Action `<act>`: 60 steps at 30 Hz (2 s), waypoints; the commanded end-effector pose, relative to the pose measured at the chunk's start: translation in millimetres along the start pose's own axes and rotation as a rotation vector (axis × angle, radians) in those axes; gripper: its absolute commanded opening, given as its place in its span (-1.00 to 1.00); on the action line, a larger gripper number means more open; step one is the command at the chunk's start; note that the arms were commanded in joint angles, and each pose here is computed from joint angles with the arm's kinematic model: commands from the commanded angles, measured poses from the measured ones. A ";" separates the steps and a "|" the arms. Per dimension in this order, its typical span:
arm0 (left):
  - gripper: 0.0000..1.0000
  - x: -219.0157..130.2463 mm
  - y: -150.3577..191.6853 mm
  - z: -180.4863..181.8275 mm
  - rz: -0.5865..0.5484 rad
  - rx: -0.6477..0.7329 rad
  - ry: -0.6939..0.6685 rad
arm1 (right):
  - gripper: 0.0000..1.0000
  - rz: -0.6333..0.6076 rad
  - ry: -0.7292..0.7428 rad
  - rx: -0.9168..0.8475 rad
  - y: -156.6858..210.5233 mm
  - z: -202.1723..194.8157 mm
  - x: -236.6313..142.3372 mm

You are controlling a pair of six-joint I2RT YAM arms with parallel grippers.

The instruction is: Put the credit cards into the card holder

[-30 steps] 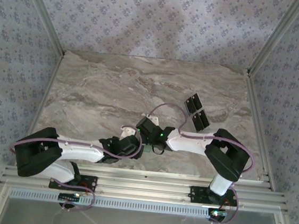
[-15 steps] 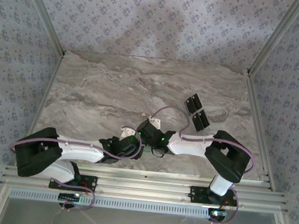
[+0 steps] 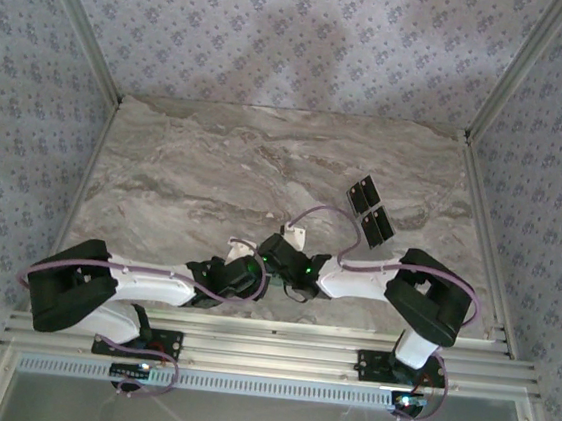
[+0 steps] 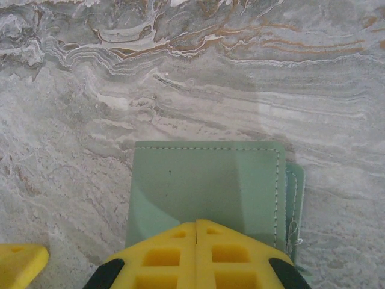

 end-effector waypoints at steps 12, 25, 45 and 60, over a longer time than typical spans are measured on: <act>0.94 9.1 26.4 6.7 0.120 -0.059 0.004 | -1.00 0.432 0.310 -0.215 129.1 -97.0 1.1; 0.94 7.4 24.9 7.9 0.107 -0.065 0.002 | -1.00 0.337 0.142 -0.230 51.8 -28.3 -4.8; 0.94 10.1 29.9 8.5 0.113 -0.069 0.010 | -1.00 0.232 0.021 -0.200 -9.1 7.2 -27.1; 0.93 11.5 31.8 8.7 0.116 -0.072 0.010 | -1.00 0.159 -0.004 -0.168 -34.5 13.7 -25.5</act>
Point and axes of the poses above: each hand's point on the last joint's axis, 136 mm out from that joint toward the fingers, its own x axis out along the fingers, its own z axis along the line the jaws close on, y = z × x, the point moved 5 cm from there along -x, back along the fingers, and after that the axes turned 6 degrees about x, right-handed, at the moved point
